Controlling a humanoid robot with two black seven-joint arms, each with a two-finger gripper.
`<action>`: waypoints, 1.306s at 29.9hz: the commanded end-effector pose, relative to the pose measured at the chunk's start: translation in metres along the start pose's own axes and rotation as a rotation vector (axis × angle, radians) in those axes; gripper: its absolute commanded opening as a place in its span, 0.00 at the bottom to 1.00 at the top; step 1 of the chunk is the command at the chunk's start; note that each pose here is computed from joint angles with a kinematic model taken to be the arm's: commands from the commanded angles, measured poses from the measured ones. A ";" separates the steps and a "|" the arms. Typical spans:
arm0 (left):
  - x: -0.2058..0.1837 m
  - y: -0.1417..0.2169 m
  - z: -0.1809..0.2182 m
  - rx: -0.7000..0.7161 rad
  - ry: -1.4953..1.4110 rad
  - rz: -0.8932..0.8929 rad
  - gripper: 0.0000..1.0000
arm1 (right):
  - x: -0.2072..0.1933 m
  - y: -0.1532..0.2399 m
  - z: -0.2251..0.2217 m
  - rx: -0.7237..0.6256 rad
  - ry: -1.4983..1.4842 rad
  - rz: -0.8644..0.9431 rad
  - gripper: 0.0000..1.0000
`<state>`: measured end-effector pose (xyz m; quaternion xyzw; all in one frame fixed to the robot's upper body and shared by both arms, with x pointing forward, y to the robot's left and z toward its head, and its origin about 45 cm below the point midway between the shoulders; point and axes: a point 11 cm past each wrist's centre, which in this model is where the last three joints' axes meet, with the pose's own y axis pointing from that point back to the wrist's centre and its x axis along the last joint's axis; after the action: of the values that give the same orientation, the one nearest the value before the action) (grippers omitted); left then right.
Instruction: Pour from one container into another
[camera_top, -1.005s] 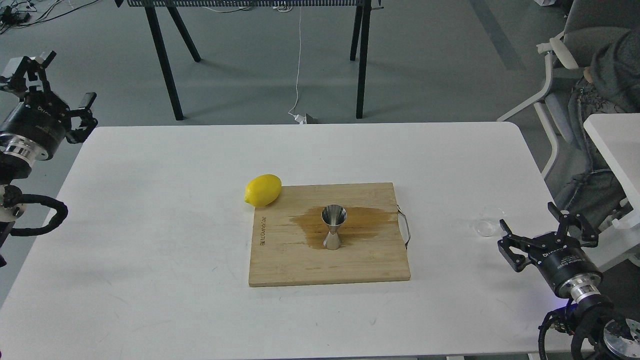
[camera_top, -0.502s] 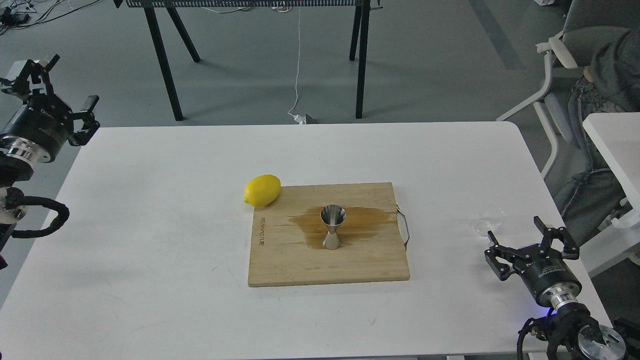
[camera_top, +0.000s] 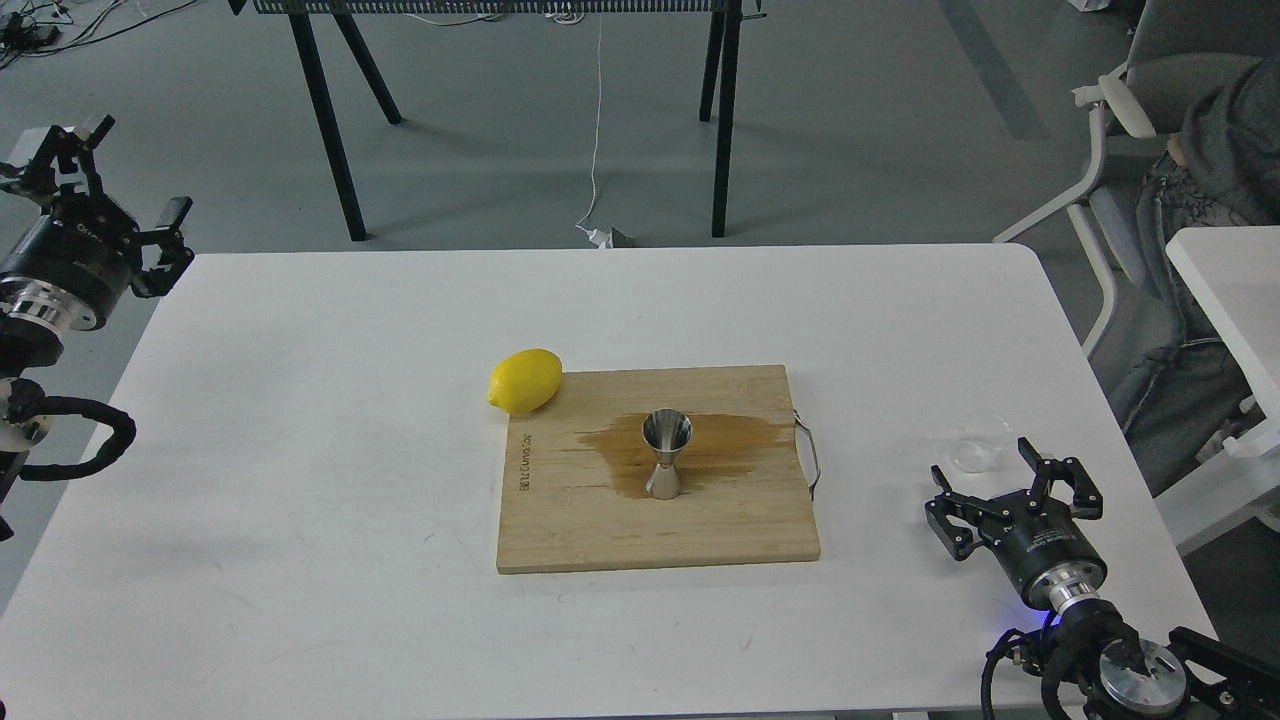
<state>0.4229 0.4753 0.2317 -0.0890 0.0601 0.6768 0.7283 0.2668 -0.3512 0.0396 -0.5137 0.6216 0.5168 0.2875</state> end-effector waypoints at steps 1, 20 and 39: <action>0.000 0.000 0.000 -0.001 0.000 0.001 1.00 | 0.002 -0.004 0.000 0.007 0.003 0.005 0.99; 0.002 0.003 -0.003 0.006 0.002 0.006 1.00 | 0.012 -0.004 -0.018 0.056 0.013 0.037 0.98; 0.002 0.003 -0.004 0.006 0.005 0.008 1.00 | 0.001 -0.021 -0.014 0.074 -0.002 0.015 0.97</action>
<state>0.4198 0.4771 0.2275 -0.0880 0.0642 0.6792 0.7258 0.2881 -0.3648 0.0383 -0.4996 0.6424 0.4954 0.3039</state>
